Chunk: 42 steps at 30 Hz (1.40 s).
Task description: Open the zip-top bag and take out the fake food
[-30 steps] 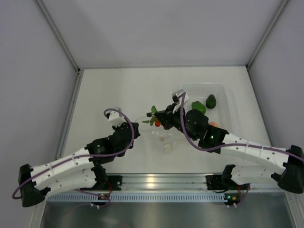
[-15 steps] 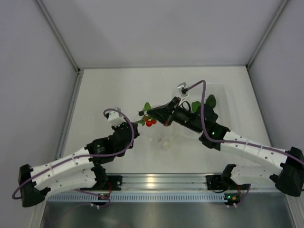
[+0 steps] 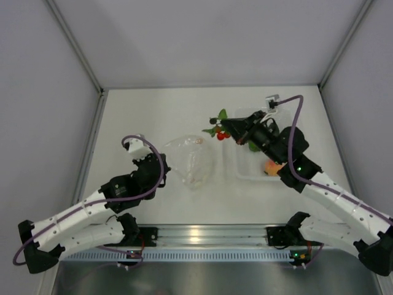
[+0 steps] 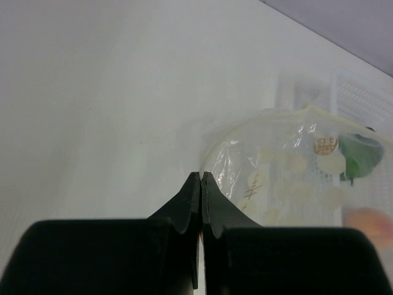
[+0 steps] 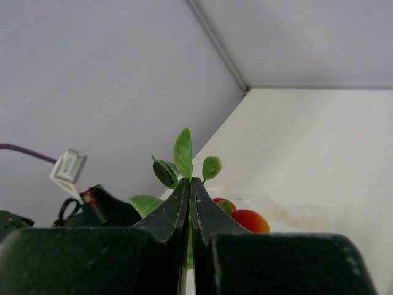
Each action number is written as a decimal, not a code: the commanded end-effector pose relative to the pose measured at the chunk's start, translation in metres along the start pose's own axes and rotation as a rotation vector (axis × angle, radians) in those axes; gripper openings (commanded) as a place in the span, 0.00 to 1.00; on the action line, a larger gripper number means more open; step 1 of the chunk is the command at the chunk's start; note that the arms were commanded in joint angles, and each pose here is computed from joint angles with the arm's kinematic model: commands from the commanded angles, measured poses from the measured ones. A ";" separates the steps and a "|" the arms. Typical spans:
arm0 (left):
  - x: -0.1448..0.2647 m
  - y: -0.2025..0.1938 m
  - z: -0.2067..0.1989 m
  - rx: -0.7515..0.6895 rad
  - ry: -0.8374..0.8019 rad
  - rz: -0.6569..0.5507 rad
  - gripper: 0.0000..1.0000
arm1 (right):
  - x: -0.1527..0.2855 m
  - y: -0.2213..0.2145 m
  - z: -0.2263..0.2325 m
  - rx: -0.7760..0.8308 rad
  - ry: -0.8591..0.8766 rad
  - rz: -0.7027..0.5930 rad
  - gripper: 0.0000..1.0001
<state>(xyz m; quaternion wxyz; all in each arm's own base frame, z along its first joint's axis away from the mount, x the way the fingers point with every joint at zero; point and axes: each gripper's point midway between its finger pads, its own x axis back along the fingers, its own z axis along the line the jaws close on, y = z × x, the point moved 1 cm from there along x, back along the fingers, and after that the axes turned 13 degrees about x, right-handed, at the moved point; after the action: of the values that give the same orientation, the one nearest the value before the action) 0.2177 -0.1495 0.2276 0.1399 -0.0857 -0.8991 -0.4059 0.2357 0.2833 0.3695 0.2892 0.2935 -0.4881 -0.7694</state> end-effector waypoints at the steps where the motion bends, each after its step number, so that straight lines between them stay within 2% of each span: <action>1: -0.003 0.031 0.005 -0.058 0.066 -0.049 0.00 | 0.030 0.048 -0.038 0.082 -0.128 -0.097 0.00; 3: -0.005 0.038 0.003 -0.103 0.082 -0.021 0.00 | 0.044 0.064 -0.077 0.133 -0.247 -0.113 0.00; 6: -0.016 0.049 0.009 -0.145 0.140 -0.017 0.00 | 0.065 0.065 -0.131 0.161 -0.459 -0.060 0.00; 7: -0.017 0.057 0.009 -0.139 0.152 -0.029 0.00 | 0.070 0.047 -0.153 0.150 -0.533 0.022 0.00; 8: -0.018 0.059 0.009 -0.152 0.158 -0.027 0.00 | 0.079 0.045 -0.179 0.155 -0.640 0.041 0.00; 10: -0.023 0.061 0.010 -0.156 0.167 -0.012 0.00 | 0.085 0.032 -0.206 0.148 -0.719 0.123 0.00; 11: -0.024 0.064 0.008 -0.164 0.165 -0.010 0.00 | 0.092 0.006 -0.237 0.109 -0.795 0.238 0.00; 14: -0.028 0.066 0.009 -0.199 0.185 0.008 0.00 | 0.109 -0.024 -0.289 0.058 -0.938 0.388 0.00; 16: -0.033 0.068 0.015 -0.229 0.225 0.009 0.00 | 0.122 -0.045 -0.305 0.040 -1.007 0.450 0.00; 17: -0.033 0.070 0.018 -0.251 0.244 0.011 0.00 | 0.125 -0.050 -0.309 0.033 -1.024 0.456 0.00; 20: -0.040 0.073 0.026 -0.259 0.279 0.015 0.00 | 0.137 -0.075 -0.313 0.005 -1.053 0.482 0.09; 21: -0.042 0.077 0.028 -0.250 0.294 0.007 0.00 | 0.143 -0.086 -0.314 -0.005 -1.064 0.504 0.21; 23: -0.045 0.081 0.029 -0.252 0.309 -0.001 0.00 | 0.149 -0.092 -0.314 -0.005 -1.074 0.516 0.34; 24: -0.045 0.088 0.028 -0.249 0.314 -0.016 0.00 | 0.152 -0.098 -0.312 -0.007 -1.070 0.529 0.51; 25: -0.046 0.091 0.028 -0.252 0.327 -0.028 0.00 | 0.154 -0.099 -0.310 -0.007 -1.068 0.533 0.60; 27: -0.049 0.099 0.029 -0.258 0.360 -0.057 0.00 | 0.155 -0.095 -0.305 -0.002 -1.055 0.524 0.67; 29: -0.054 0.109 0.023 -0.272 0.372 -0.073 0.00 | 0.157 -0.085 -0.294 0.015 -1.032 0.510 0.69; 32: -0.056 0.125 0.009 -0.298 0.373 -0.104 0.00 | 0.161 -0.068 -0.273 0.040 -0.991 0.459 0.78; 35: -0.063 0.135 -0.002 -0.338 0.385 -0.118 0.00 | 0.168 -0.052 -0.251 0.072 -0.948 0.398 0.99; 38: -0.077 0.131 -0.011 -0.371 0.390 -0.094 0.00 | 0.170 -0.037 -0.226 0.100 -0.874 0.338 0.99; 42: -0.104 0.102 -0.014 -0.407 0.388 0.005 0.00 | 0.174 -0.027 -0.192 0.076 -0.776 0.291 0.99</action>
<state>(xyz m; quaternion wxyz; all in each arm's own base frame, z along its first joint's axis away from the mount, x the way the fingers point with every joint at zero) 0.3369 -0.0892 0.2849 0.2814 -0.0116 -0.7698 -0.5728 0.2753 0.0420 0.2478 0.1432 -0.0982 -0.6372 -0.7509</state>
